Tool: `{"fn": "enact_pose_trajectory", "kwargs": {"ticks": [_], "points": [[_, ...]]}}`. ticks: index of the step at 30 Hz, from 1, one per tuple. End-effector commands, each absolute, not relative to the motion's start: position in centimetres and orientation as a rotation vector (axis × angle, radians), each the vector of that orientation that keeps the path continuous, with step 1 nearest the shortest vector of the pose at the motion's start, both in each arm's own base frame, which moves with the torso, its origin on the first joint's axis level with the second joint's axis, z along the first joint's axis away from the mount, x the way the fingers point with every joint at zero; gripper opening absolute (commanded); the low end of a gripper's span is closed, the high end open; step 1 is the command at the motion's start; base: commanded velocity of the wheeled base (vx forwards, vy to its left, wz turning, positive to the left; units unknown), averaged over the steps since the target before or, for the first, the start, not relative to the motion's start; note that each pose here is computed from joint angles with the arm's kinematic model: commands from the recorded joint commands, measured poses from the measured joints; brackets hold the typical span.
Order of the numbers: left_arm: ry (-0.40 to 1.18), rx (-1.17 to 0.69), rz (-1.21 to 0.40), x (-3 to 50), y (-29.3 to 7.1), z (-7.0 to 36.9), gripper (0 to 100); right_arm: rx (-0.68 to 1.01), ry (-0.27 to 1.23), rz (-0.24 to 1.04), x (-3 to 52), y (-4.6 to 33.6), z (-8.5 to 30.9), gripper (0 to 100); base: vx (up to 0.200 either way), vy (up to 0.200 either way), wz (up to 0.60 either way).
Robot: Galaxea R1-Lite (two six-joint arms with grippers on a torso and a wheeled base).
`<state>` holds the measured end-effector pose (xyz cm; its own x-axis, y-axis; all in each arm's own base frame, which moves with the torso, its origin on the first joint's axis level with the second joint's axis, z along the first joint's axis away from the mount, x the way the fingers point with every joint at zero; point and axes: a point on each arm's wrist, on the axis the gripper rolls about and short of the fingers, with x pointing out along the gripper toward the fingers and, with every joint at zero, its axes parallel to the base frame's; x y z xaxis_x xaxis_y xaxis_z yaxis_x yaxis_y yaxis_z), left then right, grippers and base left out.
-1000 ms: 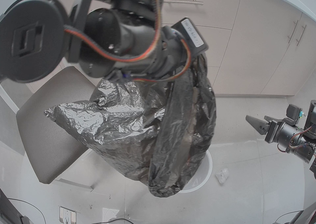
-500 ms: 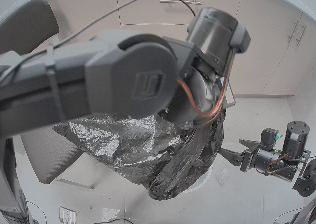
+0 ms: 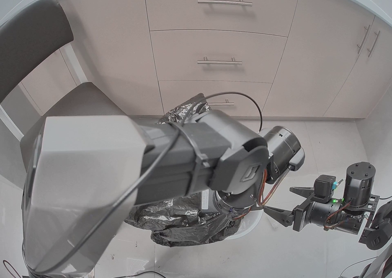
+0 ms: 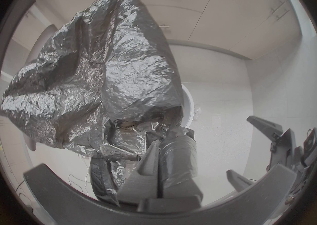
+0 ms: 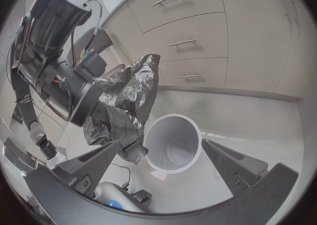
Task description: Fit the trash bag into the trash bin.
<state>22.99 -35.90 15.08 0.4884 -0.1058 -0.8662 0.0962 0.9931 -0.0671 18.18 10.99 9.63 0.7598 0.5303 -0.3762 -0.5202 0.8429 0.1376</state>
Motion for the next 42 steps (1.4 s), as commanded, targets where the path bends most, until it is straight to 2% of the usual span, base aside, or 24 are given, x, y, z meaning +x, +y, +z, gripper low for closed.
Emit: {"fn": "enact_pose_trajectory", "kwargs": {"ticks": [1, 12, 21, 30, 34, 42], "points": [[1.063, -0.023, -0.121, 21.7, -35.8, 16.1, 0, 0.021, 0.418, 0.576, 18.1, 10.9, 9.6, 100, 0.0, 0.0, 0.0], [1.039, -0.065, -0.151, 20.0, -33.2, 21.0, 0, 0.018, 0.405, 0.572, 18.0, 10.9, 9.8, 100, 0.0, 0.0, 0.0], [0.999, -0.158, -0.177, 15.7, -26.4, 29.1, 0, 0.023, 0.387, 0.571, 17.9, 10.8, 10.2, 100, 0.0, 0.0, 0.0], [1.097, -0.15, -0.068, 11.3, -18.0, 33.0, 0, 0.03, 0.388, 0.565, 18.1, 10.7, 10.2, 100, 0.0, 0.0, 0.0], [1.103, -0.266, -0.077, 10.2, -14.6, 34.7, 0, 0.028, 0.388, 0.565, 18.1, 10.7, 10.2, 100, 0.0, 0.0, 0.0], [1.014, -0.459, -0.132, 7.0, -8.9, 37.4, 0, 0.029, 0.39, 0.563, 18.1, 10.7, 10.1, 100, 0.0, 0.0, 0.0]]}}
